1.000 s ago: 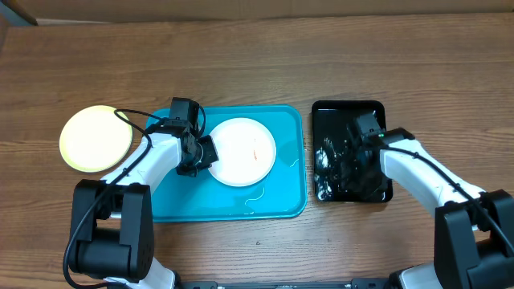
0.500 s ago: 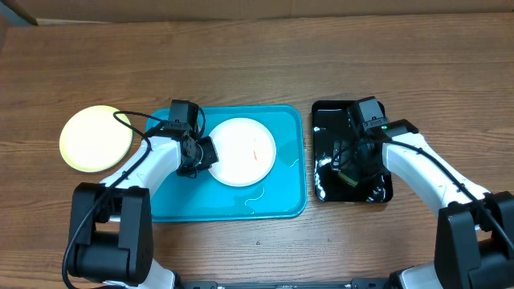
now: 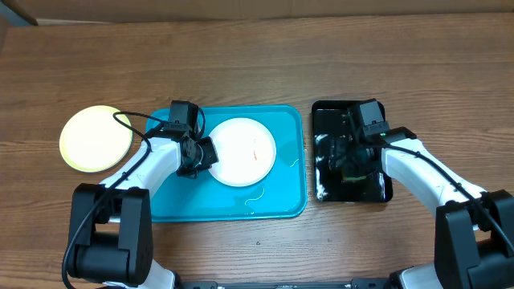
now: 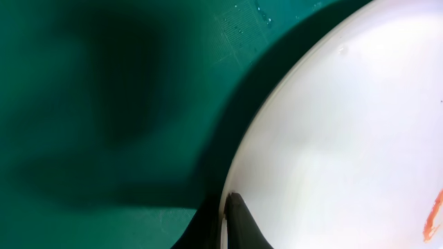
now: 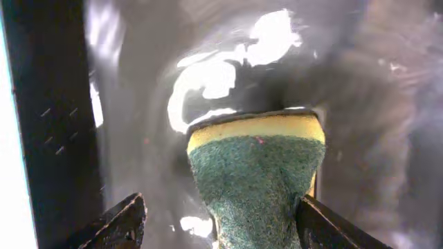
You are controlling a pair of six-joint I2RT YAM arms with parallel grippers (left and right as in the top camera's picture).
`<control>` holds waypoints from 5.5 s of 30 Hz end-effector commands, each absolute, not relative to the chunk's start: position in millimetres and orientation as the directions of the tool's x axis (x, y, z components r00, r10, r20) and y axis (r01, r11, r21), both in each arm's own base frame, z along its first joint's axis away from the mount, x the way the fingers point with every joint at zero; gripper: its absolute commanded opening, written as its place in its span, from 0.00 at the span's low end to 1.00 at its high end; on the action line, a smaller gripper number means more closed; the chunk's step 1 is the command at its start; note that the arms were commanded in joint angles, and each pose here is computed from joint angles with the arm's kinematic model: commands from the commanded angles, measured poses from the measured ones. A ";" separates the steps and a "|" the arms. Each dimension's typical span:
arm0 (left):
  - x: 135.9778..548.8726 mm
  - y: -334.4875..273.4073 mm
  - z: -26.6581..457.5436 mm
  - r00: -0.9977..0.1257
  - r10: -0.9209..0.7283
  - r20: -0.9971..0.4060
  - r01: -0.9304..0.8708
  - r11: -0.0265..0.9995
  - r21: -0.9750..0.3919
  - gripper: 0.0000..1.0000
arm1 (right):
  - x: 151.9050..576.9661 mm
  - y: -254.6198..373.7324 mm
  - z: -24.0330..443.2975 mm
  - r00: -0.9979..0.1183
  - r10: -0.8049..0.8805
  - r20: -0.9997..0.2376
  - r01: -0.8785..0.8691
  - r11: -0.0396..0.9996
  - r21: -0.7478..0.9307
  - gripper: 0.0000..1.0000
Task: Clean dirty plates on tray and stack at the side
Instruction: 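Rub the sponge in the black tray's water with the right gripper, then carry the sponge with the right gripper onto the white plate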
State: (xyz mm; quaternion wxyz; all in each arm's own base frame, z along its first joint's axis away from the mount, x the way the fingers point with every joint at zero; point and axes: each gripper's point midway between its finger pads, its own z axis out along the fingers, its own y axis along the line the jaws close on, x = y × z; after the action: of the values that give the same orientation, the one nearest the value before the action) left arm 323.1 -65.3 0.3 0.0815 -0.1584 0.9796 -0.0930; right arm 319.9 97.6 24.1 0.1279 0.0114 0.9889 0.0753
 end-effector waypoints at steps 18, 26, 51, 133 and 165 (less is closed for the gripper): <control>285.8 -53.5 -36.3 -0.947 -0.320 -0.025 -0.317 0.945 -0.088 0.04 | 330.7 79.4 23.3 -0.949 -0.018 -0.313 -0.031 0.999 0.039 0.74; 285.7 -53.4 -36.3 -0.947 -0.319 -0.025 -0.316 0.945 -0.087 0.04 | 335.4 80.8 8.9 -0.924 -0.011 -0.383 -0.035 0.998 0.057 0.46; 285.8 -52.3 -36.4 -0.947 -0.320 -0.028 -0.317 0.945 -0.081 0.04 | 309.5 88.0 32.7 -0.974 -0.017 -0.228 -0.040 0.994 0.098 0.85; 286.5 -52.4 -36.3 -0.947 -0.320 -0.030 -0.317 0.945 -0.082 0.04 | 328.5 108.1 58.2 -0.976 -0.018 -0.215 -0.059 0.981 0.183 0.04; 291.3 -56.4 -35.7 -0.947 -0.320 -0.041 -0.314 0.943 -0.109 0.04 | 322.0 128.4 89.7 -0.984 0.015 -0.176 -0.037 0.956 0.290 0.04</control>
State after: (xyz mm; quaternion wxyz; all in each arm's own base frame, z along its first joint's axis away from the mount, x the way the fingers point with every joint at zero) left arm 324.3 -65.5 0.3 0.0847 -0.1581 0.9793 -0.0942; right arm 318.6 117.9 80.1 0.0765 -0.0194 0.9894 0.1219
